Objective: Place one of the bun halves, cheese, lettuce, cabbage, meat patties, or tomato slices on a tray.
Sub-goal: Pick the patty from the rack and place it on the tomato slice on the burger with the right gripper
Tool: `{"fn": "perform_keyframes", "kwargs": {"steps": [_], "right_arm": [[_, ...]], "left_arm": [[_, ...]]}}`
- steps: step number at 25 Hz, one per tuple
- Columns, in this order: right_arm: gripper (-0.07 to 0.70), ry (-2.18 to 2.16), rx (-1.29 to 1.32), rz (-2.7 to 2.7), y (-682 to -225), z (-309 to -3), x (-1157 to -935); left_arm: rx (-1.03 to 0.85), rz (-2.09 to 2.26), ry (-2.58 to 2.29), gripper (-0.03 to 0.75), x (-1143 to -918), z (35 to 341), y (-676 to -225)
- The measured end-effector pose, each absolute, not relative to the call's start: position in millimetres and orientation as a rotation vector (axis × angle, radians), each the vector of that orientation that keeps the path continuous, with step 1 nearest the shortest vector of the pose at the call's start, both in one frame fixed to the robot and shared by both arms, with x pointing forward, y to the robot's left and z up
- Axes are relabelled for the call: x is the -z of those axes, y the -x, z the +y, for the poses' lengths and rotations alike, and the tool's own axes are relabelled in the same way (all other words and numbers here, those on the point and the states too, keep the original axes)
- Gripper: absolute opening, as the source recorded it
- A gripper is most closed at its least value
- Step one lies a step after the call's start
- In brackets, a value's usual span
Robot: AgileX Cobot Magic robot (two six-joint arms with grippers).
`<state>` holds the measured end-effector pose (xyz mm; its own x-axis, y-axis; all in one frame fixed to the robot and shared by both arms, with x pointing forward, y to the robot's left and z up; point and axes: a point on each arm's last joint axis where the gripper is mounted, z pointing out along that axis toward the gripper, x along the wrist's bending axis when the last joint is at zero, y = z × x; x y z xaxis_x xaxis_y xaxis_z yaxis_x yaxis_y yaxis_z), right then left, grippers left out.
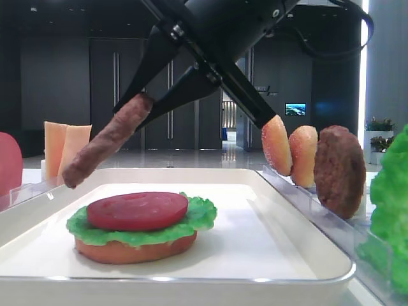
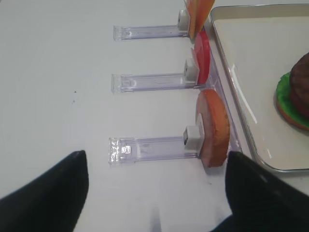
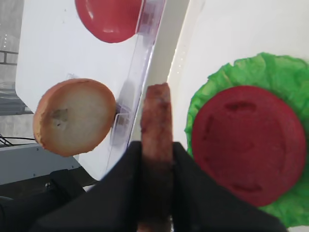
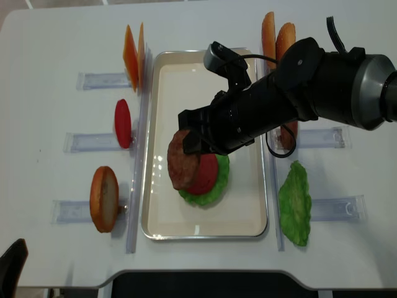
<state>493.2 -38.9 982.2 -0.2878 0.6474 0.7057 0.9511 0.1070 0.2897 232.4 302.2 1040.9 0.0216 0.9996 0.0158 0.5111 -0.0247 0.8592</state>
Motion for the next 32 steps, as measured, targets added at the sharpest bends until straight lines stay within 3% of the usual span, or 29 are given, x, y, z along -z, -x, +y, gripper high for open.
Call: {"fn": "perform_keyframes", "kwargs": {"steps": [14, 32], "right_arm": [[0.111, 1.58, 0.953, -1.985, -503.7, -45.7, -962.8], [0.109, 1.586, 0.942, -1.968, -507.0, -50.4, -962.0]], "left_arm": [[-0.909, 1.569, -1.618, 0.692, -1040.9, 302.2, -232.4], [-0.909, 1.569, -1.618, 0.692, -1040.9, 302.2, -232.4]]}}
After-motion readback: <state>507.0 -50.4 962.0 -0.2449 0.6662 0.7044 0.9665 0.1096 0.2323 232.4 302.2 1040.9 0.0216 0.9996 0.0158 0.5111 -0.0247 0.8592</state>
